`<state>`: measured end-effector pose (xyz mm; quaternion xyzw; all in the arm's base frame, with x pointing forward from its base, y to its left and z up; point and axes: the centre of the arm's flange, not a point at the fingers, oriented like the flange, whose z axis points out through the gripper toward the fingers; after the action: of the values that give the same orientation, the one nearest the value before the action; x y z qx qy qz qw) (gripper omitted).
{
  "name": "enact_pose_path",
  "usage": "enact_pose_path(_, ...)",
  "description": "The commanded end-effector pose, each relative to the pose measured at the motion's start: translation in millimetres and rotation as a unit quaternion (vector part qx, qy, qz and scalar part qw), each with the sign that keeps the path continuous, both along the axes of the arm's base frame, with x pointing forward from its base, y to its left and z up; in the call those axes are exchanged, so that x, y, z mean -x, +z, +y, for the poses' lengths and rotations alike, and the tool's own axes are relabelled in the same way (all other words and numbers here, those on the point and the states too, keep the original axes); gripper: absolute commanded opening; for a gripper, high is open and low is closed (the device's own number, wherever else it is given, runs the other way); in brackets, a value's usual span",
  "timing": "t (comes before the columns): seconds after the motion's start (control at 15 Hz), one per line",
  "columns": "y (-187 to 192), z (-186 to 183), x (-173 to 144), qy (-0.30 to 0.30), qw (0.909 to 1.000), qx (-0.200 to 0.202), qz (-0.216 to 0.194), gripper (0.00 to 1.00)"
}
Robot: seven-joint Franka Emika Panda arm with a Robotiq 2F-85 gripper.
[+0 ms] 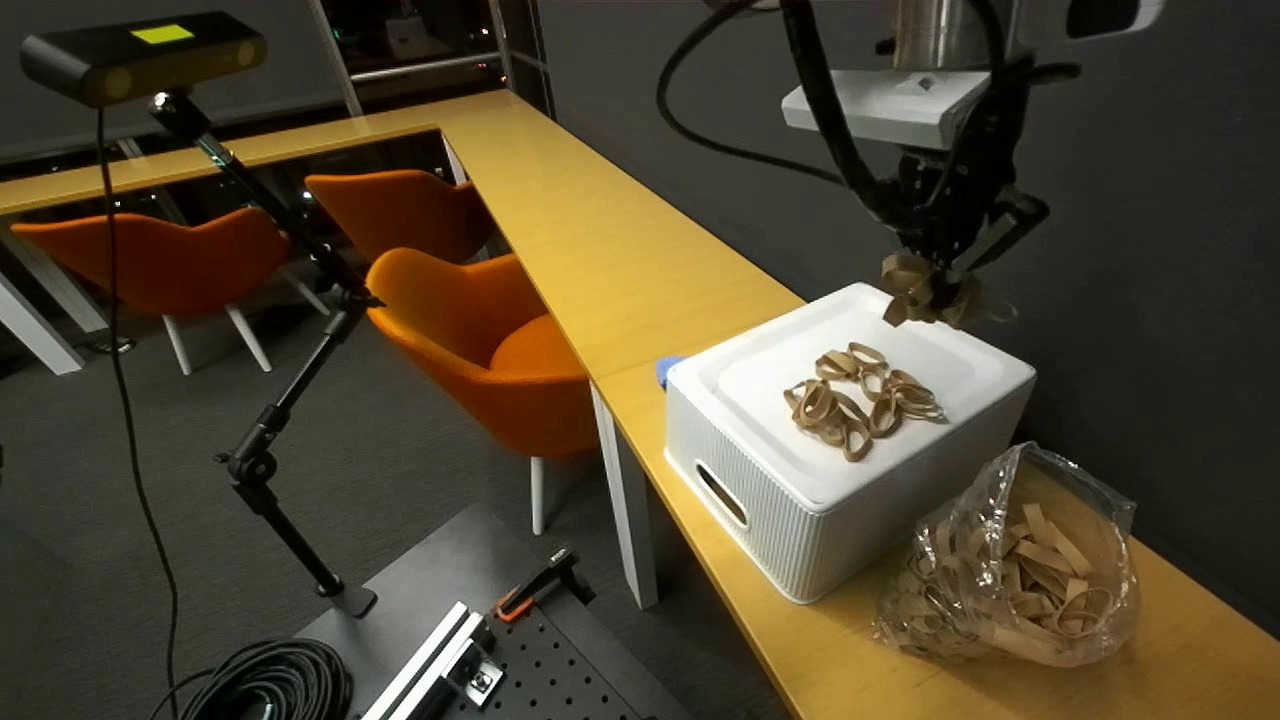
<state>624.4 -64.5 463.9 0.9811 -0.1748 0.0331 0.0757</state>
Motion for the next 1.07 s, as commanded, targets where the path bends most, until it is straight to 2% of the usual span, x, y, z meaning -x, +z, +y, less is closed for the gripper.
enact_pose_path(0.0, 8.6, -42.9, 27.7, -0.055, 0.9983, 0.019, -0.004, 0.02)
enact_pose_path(0.27, -13.1, -90.6, 49.8, -0.112, 0.9936, 0.016, 0.007, 0.02)
enact_pose_path(0.6, -60.7, -131.8, 67.3, -0.163, 0.9861, 0.011, 0.033, 0.02)
enact_pose_path(1.0, -108.2, -146.3, 57.2, -0.165, 0.9854, 0.023, 0.036, 0.02)
